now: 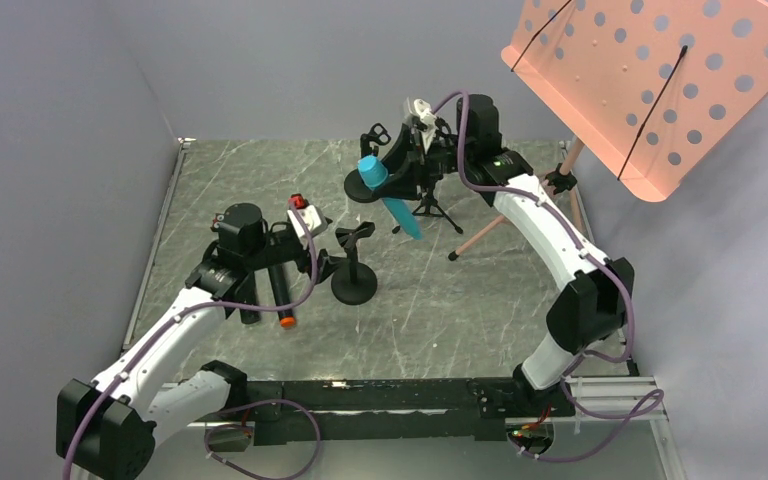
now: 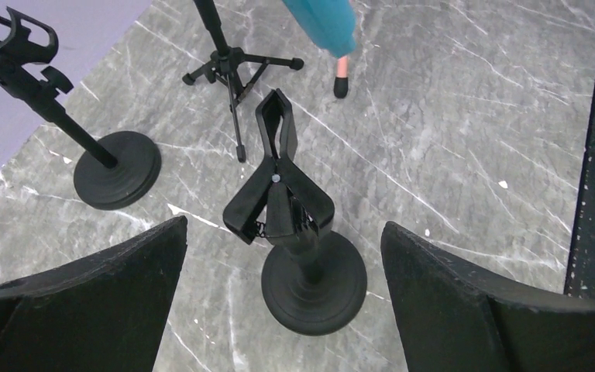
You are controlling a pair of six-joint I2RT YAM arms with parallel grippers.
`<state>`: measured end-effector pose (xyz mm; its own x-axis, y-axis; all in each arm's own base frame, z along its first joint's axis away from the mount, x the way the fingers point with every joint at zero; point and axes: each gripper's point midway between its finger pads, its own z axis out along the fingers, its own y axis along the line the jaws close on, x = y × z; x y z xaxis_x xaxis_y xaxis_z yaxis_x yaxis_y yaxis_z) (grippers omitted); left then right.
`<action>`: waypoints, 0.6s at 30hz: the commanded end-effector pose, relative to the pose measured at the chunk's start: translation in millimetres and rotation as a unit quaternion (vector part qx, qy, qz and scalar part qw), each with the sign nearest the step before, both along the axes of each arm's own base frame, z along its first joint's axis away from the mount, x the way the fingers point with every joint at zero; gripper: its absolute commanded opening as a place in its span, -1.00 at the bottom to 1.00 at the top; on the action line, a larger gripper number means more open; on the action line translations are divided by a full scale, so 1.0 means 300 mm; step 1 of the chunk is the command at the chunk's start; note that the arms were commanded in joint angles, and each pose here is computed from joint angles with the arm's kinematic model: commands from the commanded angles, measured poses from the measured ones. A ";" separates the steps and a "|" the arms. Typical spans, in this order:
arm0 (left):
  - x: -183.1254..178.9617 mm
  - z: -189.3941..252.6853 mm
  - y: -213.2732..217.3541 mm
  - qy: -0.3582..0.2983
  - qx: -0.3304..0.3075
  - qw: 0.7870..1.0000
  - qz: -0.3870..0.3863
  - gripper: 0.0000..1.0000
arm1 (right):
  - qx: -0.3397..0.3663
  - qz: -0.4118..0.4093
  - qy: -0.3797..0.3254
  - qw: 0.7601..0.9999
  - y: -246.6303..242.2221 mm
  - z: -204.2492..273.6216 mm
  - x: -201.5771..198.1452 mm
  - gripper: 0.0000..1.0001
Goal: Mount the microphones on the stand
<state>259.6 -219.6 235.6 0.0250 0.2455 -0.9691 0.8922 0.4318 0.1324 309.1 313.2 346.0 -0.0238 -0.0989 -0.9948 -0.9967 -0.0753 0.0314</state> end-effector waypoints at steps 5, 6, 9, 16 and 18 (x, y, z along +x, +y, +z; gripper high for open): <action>0.058 0.057 -0.028 -0.063 -0.025 0.998 -0.007 0.99 | 0.029 0.034 -0.034 0.998 0.061 0.095 0.019 -0.78; 0.065 0.051 -0.028 -0.062 -0.025 0.998 -0.004 0.98 | 0.029 0.036 -0.033 0.998 0.068 0.094 0.018 -0.78; 0.077 0.042 -0.036 -0.056 -0.026 0.998 -0.005 0.95 | 0.026 0.038 -0.033 0.998 0.083 0.084 0.018 -0.78; 0.080 0.033 -0.051 -0.043 -0.028 0.999 -0.015 0.92 | 0.023 0.037 -0.030 0.999 0.092 0.068 0.026 -0.78; 0.081 0.043 -0.044 -0.041 -0.031 0.999 -0.006 0.94 | 0.020 0.036 -0.034 0.999 0.089 0.069 0.023 -0.78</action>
